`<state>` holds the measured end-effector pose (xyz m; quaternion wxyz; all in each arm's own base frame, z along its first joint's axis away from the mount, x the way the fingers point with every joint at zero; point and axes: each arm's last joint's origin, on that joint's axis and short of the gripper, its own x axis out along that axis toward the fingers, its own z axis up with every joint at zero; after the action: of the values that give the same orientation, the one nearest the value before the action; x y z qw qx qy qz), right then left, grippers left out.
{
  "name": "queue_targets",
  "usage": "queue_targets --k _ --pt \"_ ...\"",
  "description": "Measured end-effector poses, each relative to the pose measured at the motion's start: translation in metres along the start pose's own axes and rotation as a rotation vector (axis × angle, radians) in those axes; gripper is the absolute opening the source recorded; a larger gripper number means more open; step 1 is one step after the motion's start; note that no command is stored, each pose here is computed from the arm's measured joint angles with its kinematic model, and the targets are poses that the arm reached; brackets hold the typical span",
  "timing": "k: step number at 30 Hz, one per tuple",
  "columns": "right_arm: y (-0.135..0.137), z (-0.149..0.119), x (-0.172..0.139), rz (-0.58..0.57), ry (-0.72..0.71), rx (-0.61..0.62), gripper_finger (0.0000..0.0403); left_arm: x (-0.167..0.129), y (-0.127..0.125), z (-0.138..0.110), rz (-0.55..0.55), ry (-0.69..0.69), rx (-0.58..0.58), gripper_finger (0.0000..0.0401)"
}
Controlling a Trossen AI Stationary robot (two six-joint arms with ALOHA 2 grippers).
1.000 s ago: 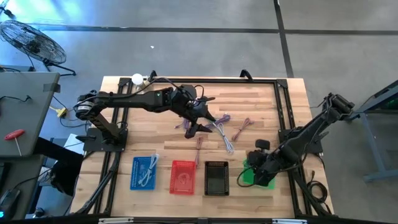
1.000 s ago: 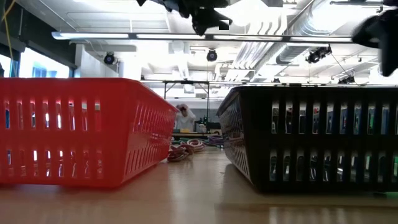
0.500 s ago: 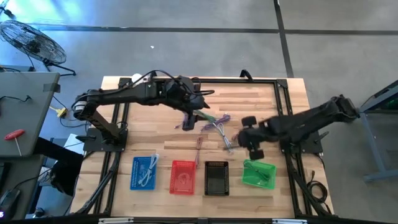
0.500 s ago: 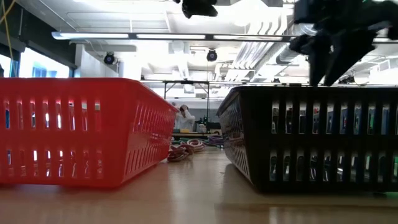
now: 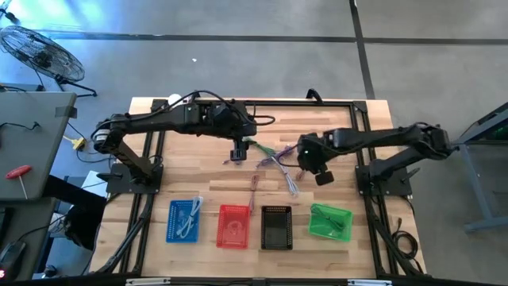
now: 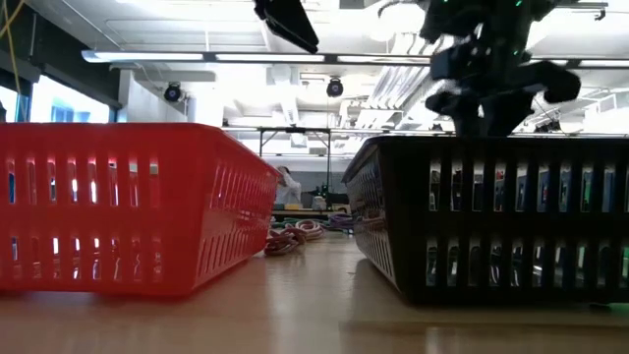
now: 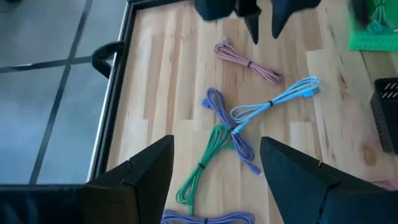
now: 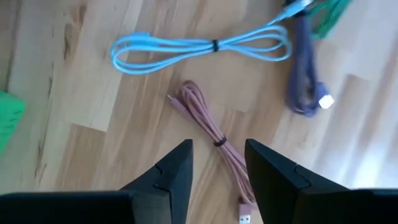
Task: Pick & Place USB Port
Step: Put the right pink charger cable into the red bin
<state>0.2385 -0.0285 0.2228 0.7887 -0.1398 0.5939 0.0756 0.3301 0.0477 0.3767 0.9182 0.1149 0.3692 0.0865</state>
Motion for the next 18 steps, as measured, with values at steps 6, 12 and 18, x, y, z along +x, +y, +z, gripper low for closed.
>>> queue_targets --k 6,12,18 --pt "-0.005 0.006 0.033 0.065 0.085 -0.033 0.0137 0.0 0.0 0.0 0.0 0.004 0.001 0.0232" --pt "-0.006 0.008 0.059 0.1 0.152 -0.058 0.0137 0.0 0.0 -0.001 0.001 0.008 0.001 0.0232" --pt "-0.007 0.009 0.085 0.116 0.216 -0.066 0.0137 0.0 0.0 -0.001 -0.001 0.014 -0.001 0.0232"
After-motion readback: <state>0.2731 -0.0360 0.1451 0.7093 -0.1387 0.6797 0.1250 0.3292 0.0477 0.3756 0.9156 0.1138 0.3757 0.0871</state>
